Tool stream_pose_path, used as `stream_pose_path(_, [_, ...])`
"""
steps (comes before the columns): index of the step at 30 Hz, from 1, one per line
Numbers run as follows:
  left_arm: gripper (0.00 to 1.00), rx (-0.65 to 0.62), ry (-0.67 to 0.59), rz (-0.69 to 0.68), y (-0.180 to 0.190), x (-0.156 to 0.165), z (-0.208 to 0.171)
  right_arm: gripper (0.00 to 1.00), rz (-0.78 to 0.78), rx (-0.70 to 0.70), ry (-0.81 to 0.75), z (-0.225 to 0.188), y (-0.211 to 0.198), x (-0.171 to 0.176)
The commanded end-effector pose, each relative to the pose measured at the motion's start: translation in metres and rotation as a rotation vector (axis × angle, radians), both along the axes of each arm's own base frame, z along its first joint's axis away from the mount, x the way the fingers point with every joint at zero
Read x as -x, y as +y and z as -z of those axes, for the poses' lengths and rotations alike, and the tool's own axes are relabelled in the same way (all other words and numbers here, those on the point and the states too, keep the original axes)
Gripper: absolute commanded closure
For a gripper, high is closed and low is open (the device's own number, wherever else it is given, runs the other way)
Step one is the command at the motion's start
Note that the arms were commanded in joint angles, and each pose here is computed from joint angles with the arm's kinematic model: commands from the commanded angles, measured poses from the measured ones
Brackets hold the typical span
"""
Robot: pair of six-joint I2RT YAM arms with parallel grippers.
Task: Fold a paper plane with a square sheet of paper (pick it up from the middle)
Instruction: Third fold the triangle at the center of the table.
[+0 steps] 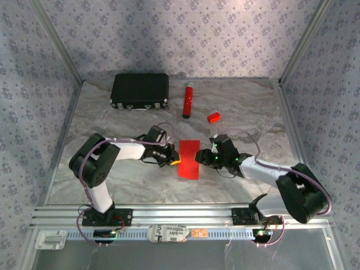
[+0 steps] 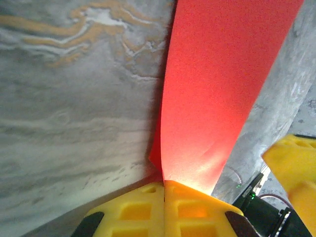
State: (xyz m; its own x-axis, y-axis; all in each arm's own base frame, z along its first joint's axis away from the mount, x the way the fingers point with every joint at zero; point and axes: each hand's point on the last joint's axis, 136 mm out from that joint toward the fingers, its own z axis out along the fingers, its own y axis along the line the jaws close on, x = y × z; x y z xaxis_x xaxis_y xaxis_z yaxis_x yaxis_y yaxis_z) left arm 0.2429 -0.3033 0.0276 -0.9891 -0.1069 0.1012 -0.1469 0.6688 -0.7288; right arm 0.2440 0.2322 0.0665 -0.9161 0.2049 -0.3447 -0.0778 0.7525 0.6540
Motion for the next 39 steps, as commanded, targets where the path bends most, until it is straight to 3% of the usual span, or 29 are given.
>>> stream_pose_path(1, [0.98, 0.032, -0.020, -0.036, 0.003, -0.005, -0.016, 0.53, -0.081, 0.141, -0.126, -0.015, -0.001, 0.003])
stream_pose_path(9, [0.98, 0.061, 0.002, -0.085, 0.008, -0.008, -0.021, 0.45, -0.393, 0.361, -0.605, -0.042, 0.050, 0.037])
stream_pose_path(17, [0.98, 0.073, 0.011, -0.090, 0.005, -0.009, -0.022, 0.42, -0.564, 0.594, -0.835, -0.034, 0.095, 0.057])
stream_pose_path(21, [0.98, 0.076, 0.011, -0.089, 0.005, -0.008, -0.023, 0.42, -0.533, 0.721, -0.879, -0.025, 0.096, 0.053])
stream_pose_path(28, [0.98, 0.075, 0.011, -0.089, 0.005, -0.008, -0.022, 0.42, -0.571, 0.821, -0.861, -0.005, 0.100, 0.056])
stream_pose_path(39, [0.98, 0.074, 0.012, -0.091, 0.006, -0.008, -0.022, 0.60, -0.559, 0.851, -0.825, 0.006, 0.091, 0.058])
